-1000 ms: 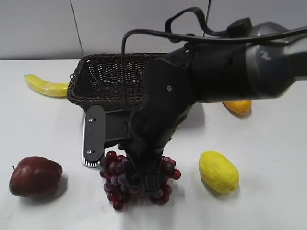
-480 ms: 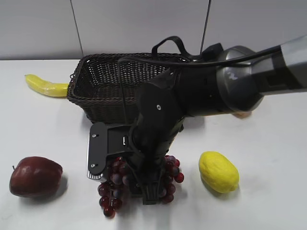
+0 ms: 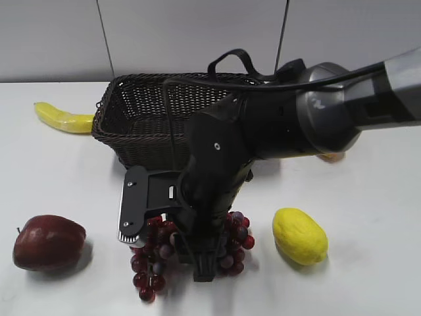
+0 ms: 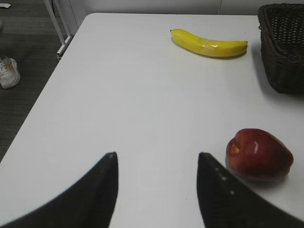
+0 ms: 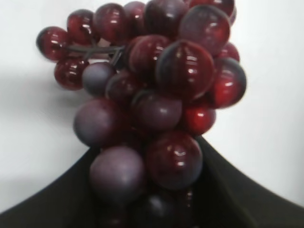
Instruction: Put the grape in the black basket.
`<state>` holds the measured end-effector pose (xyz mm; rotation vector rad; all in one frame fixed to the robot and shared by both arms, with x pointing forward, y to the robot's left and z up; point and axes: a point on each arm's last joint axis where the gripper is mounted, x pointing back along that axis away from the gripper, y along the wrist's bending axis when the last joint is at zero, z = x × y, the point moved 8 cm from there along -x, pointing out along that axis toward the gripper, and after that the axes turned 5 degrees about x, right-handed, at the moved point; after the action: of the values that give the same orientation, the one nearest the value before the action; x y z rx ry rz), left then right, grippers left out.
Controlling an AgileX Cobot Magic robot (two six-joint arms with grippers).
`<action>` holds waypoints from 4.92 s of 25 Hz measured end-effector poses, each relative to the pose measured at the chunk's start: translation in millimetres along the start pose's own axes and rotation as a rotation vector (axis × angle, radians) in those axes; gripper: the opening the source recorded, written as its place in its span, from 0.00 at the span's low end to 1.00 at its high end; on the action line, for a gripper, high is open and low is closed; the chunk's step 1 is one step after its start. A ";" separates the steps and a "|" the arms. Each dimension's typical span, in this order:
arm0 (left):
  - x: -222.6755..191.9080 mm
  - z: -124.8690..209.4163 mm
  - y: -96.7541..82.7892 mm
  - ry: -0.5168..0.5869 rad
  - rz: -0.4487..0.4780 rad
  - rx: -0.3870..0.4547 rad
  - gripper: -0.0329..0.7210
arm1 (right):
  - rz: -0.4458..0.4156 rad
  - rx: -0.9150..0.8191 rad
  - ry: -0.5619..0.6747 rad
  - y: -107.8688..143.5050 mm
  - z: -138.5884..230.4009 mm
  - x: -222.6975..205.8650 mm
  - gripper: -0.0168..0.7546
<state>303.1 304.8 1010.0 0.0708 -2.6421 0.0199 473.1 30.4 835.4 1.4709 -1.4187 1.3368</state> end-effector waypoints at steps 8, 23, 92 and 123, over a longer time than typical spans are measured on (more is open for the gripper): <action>0.0 0.0 0.0 0.000 0.000 0.000 0.70 | -0.106 -0.083 0.073 -0.9 -8.1 27.0 0.47; 0.0 0.0 0.0 0.000 0.000 0.000 0.70 | 0.056 -0.092 -0.114 -71.4 -87.2 157.6 0.46; 0.0 0.0 0.0 0.000 0.000 0.000 0.70 | 0.433 -0.472 -0.084 -221.3 -32.6 77.6 0.83; 0.0 0.0 0.0 0.000 0.000 0.000 0.70 | 0.446 -1.039 -0.204 -179.6 91.8 296.2 0.57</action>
<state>303.1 304.8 1010.0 0.0708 -2.6421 0.0199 629.4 -104.9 1128.1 0.6089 -2.1799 0.4574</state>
